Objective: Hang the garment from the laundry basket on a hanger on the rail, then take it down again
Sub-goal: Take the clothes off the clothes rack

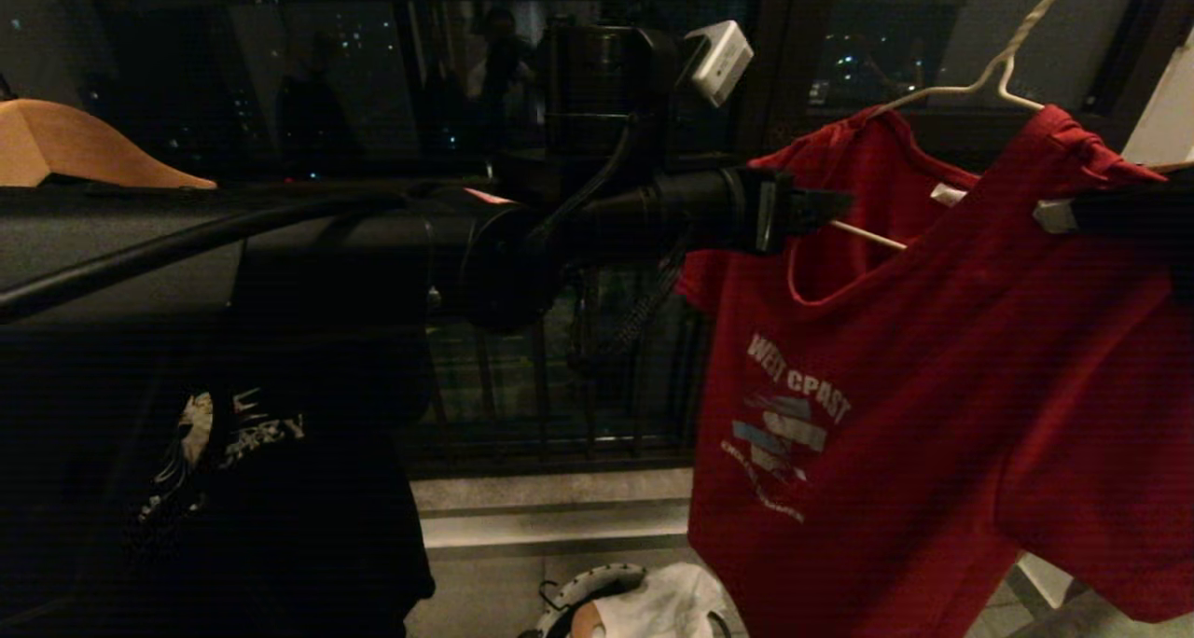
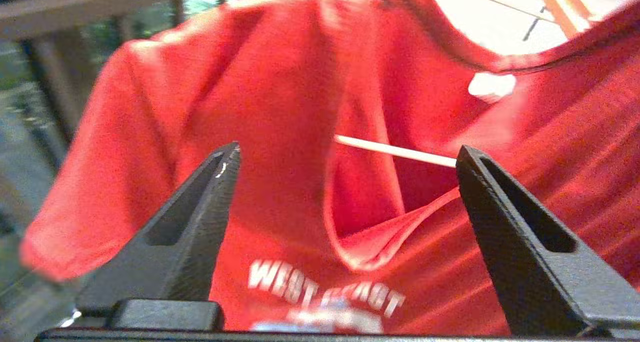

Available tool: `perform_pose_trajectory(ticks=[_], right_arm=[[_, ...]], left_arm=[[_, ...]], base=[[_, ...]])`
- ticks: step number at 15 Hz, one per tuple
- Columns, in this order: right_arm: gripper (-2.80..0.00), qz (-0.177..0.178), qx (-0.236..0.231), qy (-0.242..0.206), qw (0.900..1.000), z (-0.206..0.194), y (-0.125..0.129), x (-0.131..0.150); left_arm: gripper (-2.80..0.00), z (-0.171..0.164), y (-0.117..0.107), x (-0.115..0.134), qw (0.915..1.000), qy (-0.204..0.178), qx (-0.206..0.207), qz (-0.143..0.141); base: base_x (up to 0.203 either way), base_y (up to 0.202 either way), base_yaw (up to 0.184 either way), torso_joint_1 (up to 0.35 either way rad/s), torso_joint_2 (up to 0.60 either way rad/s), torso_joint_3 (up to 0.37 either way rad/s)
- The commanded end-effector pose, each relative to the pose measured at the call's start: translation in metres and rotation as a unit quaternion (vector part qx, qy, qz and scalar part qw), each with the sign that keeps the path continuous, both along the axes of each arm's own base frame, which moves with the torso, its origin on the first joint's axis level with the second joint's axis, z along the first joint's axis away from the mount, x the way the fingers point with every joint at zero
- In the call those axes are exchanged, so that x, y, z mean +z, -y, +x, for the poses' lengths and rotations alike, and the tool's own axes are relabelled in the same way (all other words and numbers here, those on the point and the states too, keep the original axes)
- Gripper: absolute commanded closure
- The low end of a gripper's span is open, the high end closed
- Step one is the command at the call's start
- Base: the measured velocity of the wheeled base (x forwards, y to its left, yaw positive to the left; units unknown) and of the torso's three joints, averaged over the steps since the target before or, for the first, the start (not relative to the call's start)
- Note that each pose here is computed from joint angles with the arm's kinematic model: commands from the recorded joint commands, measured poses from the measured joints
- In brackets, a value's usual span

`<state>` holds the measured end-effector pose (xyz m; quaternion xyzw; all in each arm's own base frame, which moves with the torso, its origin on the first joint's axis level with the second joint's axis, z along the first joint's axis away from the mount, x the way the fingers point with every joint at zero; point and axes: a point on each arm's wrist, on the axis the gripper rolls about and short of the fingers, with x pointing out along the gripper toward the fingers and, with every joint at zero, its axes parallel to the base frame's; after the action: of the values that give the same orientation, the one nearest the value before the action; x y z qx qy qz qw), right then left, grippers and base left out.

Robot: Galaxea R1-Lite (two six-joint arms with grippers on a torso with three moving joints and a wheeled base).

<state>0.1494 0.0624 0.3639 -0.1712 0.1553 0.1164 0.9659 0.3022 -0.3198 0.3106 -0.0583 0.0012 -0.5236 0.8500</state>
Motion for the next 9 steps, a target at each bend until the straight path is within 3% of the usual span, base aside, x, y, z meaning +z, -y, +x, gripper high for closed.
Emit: perform_pose_trajectory(ticks=[1,4,9], right_arm=[[0.00,-0.002,0.001,-0.002,1.000,0.000,0.000,0.000],[0.00,-0.001,0.003,-0.003,1.000,0.000,0.000,-0.001],[0.00,-0.005,0.008,0.002,1.000,-0.002,0.001,0.000]], left_arm=[[-2.80,-0.004,0.006,-0.003,0.9999,-0.002,-0.010,0.001],[-2.80,0.000,0.016,-0.016,0.9998,-0.009,-0.015,0.010],[-2.80,0.007,0.019,-0.019,0.9999,0.011,-0.006,-0.010]], base=[[0.000,0.000,0.000,0.000,0.00,0.000],[0.000,0.000,0.000,0.000,0.00,0.000],[0.000,0.000,0.000,0.000,0.00,0.000]])
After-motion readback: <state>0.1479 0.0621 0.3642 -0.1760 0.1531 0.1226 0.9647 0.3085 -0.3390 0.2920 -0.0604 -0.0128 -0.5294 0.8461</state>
